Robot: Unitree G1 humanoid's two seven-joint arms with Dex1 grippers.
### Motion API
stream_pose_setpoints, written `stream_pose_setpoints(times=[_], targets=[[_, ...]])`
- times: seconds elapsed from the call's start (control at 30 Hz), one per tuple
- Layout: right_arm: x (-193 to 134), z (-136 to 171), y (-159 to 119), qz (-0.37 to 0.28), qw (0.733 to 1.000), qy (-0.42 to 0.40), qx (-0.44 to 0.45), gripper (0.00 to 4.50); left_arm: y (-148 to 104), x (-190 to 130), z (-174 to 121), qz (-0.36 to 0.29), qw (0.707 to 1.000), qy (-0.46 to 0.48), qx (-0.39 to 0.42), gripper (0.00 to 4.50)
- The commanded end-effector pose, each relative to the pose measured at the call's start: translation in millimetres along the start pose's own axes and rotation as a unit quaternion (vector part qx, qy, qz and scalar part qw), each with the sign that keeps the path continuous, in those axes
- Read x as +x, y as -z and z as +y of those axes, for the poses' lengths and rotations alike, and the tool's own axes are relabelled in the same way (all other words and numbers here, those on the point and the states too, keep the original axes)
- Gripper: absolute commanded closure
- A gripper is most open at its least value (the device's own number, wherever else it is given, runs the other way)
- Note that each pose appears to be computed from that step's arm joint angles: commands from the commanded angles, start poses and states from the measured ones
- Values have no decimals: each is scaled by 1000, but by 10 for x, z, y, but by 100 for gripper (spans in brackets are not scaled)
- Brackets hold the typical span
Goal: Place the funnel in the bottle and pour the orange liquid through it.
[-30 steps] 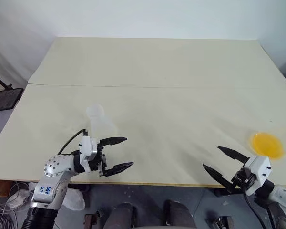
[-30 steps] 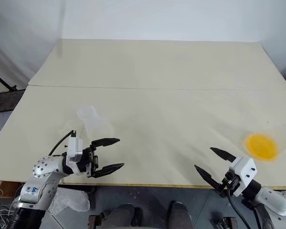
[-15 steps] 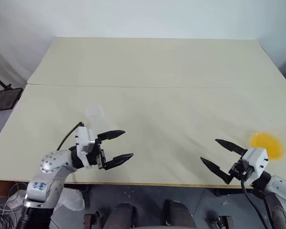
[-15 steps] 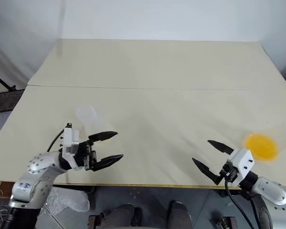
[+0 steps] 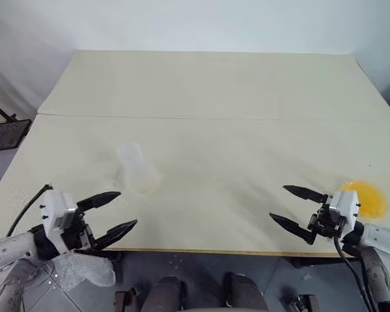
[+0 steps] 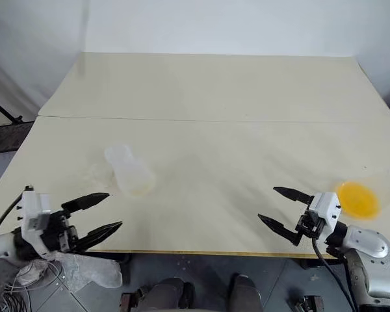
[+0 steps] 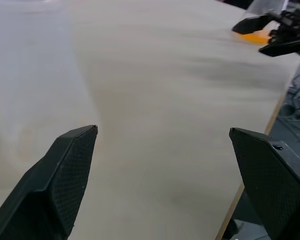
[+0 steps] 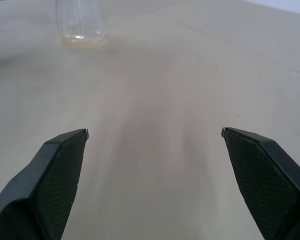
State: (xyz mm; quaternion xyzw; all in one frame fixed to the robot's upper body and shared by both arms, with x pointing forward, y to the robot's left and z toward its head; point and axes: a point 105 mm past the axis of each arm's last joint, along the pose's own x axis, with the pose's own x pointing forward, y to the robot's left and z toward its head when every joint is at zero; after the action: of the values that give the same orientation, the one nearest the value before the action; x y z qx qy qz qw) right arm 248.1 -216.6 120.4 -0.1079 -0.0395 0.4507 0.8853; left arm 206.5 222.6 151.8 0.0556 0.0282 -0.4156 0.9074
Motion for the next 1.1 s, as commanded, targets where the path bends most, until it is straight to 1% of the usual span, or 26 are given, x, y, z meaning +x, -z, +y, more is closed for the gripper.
stream_pose_setpoints(times=[0.03,0.1,0.17,0.33,0.47,0.73,1.1], targets=[[8,-40,-74,-6,1000,-8,-17,2,-69,-208,234,-19,996,-78,30,0],[23,-59,-92,-7,1000,-8,-19,2,-84,-223,323,-32,993,-107,30,0],[37,-74,-122,-8,1000,-7,-21,2,-116,-186,362,-51,991,-118,33,0],[62,-73,-208,-12,1000,-8,-27,2,-164,26,407,-98,989,-101,51,0],[100,-30,-342,-29,999,-18,-25,2,-169,192,502,-118,987,-89,66,0],[109,1,-474,-35,999,-13,-30,2,-184,428,641,-133,985,-67,92,0],[109,27,-575,-35,999,1,-39,2,-294,751,693,-158,983,-2,97,0]])
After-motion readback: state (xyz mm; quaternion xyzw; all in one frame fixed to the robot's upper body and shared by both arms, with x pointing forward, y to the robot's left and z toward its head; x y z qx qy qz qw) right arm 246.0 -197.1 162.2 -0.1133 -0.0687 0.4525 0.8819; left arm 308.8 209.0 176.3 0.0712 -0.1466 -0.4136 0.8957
